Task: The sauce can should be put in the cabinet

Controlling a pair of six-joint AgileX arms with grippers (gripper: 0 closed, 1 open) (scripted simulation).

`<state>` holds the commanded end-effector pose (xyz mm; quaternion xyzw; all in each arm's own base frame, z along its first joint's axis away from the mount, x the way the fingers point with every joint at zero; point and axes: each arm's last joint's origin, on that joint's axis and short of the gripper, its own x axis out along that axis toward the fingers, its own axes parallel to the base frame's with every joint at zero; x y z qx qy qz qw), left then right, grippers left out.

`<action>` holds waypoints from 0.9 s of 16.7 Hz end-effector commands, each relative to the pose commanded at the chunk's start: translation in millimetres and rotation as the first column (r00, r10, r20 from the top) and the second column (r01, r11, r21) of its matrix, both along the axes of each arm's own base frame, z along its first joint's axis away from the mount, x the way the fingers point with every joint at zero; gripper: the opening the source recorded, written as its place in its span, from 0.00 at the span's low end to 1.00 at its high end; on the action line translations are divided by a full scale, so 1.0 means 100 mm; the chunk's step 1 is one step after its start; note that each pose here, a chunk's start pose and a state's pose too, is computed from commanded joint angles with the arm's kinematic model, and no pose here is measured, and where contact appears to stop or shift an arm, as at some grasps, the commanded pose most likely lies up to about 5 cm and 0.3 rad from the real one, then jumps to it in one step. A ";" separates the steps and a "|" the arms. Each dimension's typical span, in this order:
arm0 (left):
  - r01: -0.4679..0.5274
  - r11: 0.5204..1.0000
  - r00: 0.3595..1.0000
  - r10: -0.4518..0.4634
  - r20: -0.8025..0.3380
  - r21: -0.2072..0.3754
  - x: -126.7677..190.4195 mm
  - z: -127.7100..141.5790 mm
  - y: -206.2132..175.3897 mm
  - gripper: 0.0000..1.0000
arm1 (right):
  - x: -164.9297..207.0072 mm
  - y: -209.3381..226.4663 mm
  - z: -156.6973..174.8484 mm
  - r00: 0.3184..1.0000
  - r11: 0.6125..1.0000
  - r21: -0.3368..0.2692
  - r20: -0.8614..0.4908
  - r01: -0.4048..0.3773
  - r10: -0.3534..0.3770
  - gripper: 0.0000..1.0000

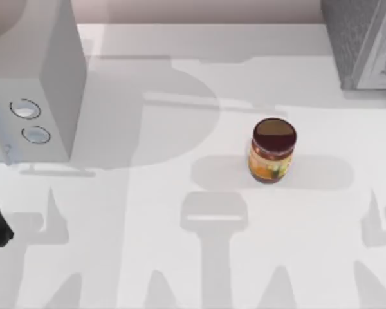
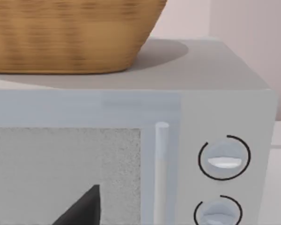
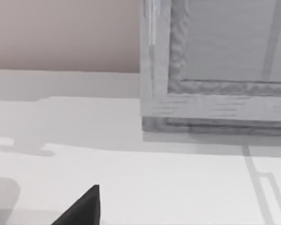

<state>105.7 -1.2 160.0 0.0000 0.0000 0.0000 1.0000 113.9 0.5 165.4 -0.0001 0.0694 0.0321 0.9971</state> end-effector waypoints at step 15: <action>0.000 1.000 1.000 0.000 0.000 0.000 0.00 0.00 0.00 1.00 | 1.54 0.23 0.19 0.578 0.590 -0.106 -0.399 -0.800 0.712 1.00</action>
